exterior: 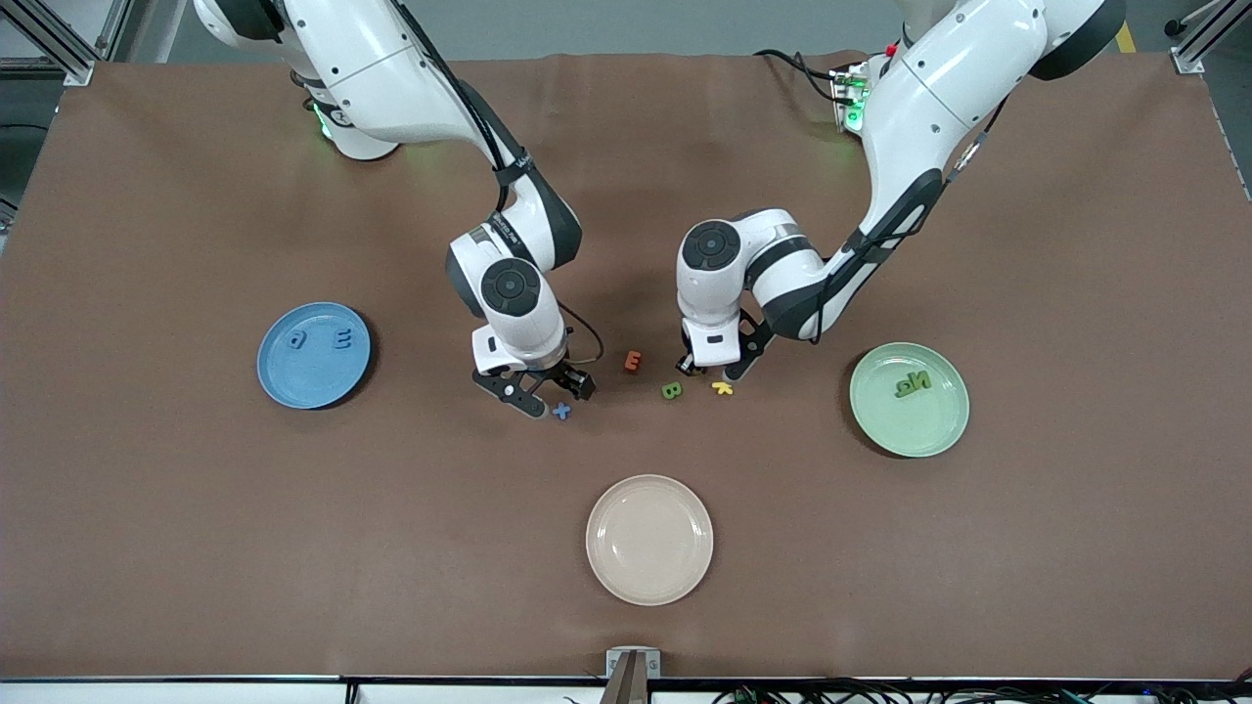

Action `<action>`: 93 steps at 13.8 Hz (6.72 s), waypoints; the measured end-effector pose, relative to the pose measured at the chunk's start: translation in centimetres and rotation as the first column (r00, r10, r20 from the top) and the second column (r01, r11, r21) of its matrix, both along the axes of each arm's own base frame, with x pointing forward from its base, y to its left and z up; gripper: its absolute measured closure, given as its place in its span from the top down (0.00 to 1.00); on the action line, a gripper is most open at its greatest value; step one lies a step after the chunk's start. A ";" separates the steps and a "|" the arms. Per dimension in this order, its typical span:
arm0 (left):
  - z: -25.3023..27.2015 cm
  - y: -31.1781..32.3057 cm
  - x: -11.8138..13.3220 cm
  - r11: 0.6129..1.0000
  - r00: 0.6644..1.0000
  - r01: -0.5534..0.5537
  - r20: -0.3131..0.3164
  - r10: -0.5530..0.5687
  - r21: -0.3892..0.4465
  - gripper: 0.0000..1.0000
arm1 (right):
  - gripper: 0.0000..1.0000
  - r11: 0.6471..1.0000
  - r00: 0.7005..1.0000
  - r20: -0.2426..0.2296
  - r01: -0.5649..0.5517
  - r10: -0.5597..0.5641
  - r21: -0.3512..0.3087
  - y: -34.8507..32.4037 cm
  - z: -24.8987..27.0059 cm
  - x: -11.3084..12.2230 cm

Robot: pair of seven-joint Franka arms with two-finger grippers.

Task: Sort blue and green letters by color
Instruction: 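Grasp the green u with the left gripper while the right gripper reaches the blue x, then place the green u on the green plate while the right gripper carries the blue x, then release the blue x on the blue plate while the left gripper reaches the green B, then grasp the green B with the left gripper while the right gripper reaches the blue c, then drop the green B on the green plate while the right gripper grasps the blue c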

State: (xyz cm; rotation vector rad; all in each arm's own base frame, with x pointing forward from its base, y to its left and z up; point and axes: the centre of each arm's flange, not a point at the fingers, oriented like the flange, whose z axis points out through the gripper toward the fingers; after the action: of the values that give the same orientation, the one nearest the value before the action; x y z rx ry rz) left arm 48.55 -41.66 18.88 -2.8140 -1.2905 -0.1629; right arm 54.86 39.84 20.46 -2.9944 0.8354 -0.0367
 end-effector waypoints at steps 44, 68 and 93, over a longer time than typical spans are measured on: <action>8.7 10.6 10.8 0.934 0.925 0.356 -0.136 -0.354 -0.012 1.00 | 0.26 0.950 0.954 -0.098 -0.292 0.282 -0.108 -13.4 0.8 8.2; -1.7 -5.1 5.4 0.923 0.924 0.383 -0.011 -0.383 -0.038 0.49 | 0.99 0.823 0.817 -0.113 -0.568 0.566 0.013 -43.8 1.3 -5.6; 5.4 26.9 14.8 0.847 0.819 0.517 -0.216 -0.532 -0.124 0.35 | 1.00 0.996 0.997 0.014 0.081 -0.081 -0.033 5.5 0.5 -2.0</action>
State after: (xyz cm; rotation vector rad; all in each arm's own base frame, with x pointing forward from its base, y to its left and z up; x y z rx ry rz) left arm 63.38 -14.72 24.28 -3.0437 -0.4508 0.2071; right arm 52.82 45.32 20.92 -2.9865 0.9644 -0.0717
